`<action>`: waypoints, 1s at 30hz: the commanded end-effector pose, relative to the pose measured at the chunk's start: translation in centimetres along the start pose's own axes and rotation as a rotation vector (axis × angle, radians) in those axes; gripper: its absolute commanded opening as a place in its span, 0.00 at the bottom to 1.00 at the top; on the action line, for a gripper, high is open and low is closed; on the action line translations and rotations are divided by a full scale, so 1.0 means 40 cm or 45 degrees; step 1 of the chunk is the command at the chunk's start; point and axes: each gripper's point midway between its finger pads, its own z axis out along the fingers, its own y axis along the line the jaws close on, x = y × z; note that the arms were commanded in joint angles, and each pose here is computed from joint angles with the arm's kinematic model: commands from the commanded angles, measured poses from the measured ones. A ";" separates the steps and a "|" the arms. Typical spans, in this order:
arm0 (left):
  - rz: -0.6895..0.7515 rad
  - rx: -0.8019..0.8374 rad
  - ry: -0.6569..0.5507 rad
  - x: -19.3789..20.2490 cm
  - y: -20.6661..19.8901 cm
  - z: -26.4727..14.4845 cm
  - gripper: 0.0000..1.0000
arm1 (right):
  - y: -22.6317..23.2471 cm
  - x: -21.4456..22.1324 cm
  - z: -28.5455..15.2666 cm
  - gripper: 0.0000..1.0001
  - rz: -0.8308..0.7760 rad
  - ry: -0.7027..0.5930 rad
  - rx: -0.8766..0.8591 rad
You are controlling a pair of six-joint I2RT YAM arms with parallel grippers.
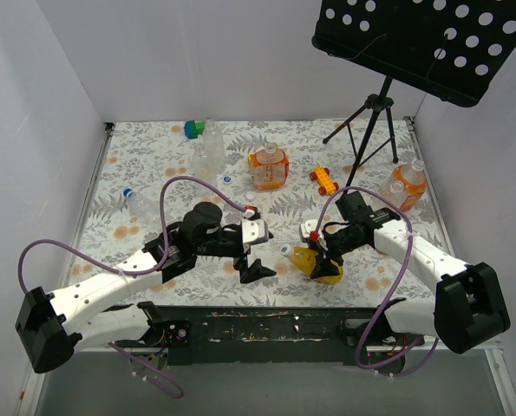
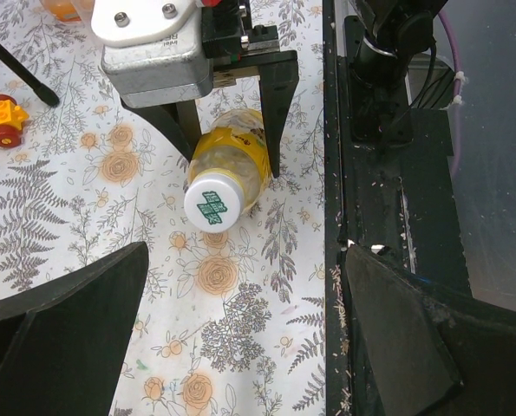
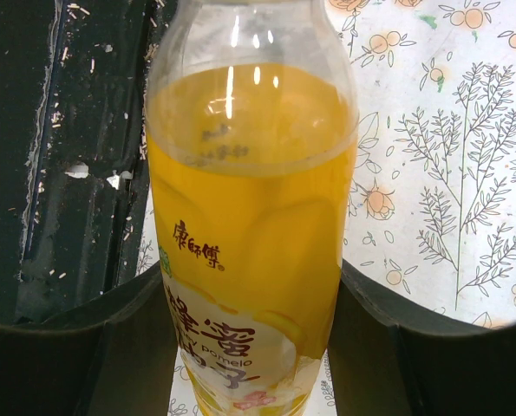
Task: Unscrew the bottle caps
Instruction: Unscrew the bottle cap from the plastic bottle.
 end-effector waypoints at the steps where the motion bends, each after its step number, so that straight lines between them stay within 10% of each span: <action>1: 0.040 -0.017 -0.039 -0.028 0.000 -0.018 0.98 | 0.004 0.015 0.004 0.10 -0.005 0.033 -0.023; 30: 0.032 0.018 -0.034 -0.029 -0.003 -0.005 0.98 | 0.006 0.018 0.006 0.10 -0.002 0.041 -0.027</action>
